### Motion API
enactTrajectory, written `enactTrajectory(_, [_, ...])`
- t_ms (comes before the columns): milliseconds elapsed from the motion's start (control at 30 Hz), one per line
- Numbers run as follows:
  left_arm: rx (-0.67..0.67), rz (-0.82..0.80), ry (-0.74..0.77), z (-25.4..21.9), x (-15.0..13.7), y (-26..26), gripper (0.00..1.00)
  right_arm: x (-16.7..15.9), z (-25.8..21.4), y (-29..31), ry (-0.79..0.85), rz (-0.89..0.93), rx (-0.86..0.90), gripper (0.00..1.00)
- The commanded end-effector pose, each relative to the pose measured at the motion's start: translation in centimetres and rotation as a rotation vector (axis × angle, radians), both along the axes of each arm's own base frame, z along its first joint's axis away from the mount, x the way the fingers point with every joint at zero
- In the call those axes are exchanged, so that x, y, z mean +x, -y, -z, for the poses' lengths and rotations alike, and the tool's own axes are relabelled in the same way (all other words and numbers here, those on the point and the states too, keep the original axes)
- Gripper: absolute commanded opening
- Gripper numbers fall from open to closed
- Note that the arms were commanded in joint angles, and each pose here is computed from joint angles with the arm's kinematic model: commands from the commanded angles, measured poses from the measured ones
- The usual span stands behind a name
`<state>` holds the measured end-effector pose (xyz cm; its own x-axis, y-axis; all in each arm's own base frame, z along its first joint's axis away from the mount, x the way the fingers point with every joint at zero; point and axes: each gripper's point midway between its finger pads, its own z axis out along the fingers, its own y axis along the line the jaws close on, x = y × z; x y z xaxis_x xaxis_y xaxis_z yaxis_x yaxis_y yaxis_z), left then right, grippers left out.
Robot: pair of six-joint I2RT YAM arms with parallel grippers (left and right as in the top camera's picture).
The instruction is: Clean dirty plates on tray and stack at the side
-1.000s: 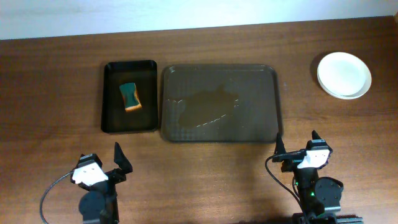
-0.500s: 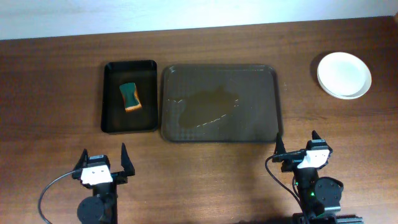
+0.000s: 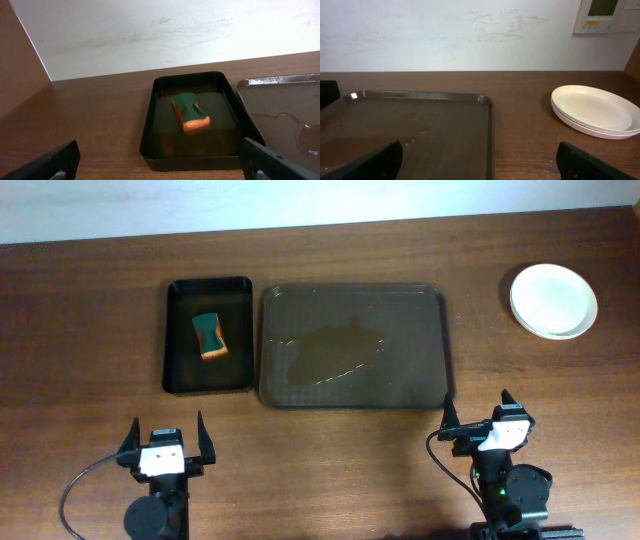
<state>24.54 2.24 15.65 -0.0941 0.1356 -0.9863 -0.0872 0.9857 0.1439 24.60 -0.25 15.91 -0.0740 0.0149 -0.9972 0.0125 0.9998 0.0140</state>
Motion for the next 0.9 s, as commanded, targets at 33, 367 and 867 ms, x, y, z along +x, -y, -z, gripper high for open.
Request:
enactTrajectory(33, [0.018,0.017,-0.001,0.02,-0.03,0.24,1.00,0.00,0.36,0.29,-0.005,0.014,-0.008,0.98])
enactTrajectory(367, [-0.163,0.021,0.013,0.07,0.00,0.72,1.00,0.00,0.36,0.28,-0.005,0.014,-0.008,0.98])
enactTrajectory(867, [-0.211,0.032,0.017,0.02,0.02,0.98,1.00,0.00,0.36,0.28,-0.005,0.014,-0.008,0.98])
